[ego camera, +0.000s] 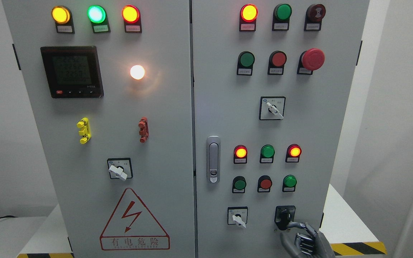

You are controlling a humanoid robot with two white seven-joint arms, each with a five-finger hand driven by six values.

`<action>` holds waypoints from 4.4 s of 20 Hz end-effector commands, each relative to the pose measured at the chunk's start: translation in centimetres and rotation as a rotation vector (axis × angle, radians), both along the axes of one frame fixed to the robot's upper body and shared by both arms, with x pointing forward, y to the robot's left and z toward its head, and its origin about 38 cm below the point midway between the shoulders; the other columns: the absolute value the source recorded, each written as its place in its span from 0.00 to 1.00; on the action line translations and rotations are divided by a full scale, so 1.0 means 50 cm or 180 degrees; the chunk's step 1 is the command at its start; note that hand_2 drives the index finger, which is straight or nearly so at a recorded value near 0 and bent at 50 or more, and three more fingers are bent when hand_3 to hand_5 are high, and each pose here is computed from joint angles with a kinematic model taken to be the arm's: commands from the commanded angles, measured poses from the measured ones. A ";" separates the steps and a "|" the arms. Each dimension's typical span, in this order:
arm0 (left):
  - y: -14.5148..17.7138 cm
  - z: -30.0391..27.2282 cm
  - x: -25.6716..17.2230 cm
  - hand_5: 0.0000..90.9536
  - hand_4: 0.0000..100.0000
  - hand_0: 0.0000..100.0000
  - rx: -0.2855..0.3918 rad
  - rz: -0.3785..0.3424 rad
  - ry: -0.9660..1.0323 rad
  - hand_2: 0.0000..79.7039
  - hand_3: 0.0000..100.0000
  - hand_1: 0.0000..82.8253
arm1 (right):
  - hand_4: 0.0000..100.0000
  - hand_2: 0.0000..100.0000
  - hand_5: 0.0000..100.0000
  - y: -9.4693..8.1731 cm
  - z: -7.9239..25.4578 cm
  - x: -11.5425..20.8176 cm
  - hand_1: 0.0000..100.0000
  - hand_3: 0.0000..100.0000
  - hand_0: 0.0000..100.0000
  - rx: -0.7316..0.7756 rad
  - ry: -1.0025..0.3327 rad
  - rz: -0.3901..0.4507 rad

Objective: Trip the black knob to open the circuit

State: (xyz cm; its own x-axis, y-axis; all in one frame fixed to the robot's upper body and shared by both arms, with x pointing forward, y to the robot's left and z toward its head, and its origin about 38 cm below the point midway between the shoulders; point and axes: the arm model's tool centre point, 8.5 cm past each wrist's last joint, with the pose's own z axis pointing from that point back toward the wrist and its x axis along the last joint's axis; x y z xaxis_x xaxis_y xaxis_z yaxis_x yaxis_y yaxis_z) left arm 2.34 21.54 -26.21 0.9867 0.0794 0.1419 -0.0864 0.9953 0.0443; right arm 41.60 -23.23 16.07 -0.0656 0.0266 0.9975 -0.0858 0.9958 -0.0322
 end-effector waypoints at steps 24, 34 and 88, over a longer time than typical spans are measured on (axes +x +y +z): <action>-0.001 0.000 0.000 0.00 0.00 0.12 0.0001 -0.0097 0.0001 0.00 0.00 0.47 | 1.00 0.41 0.95 0.008 -0.005 -0.001 0.81 1.00 0.38 0.0021 0.0016 0.0037; -0.001 0.000 0.000 0.00 0.00 0.12 0.0001 -0.0097 0.0001 0.00 0.00 0.47 | 1.00 0.41 0.95 -0.017 -0.016 -0.001 0.81 1.00 0.39 -0.0012 0.0057 -0.0037; -0.001 0.000 0.000 0.00 0.00 0.12 0.0001 -0.0097 0.0001 0.00 0.00 0.47 | 1.00 0.53 0.92 -0.184 -0.005 -0.068 0.75 1.00 0.52 0.0002 -0.0034 -0.0413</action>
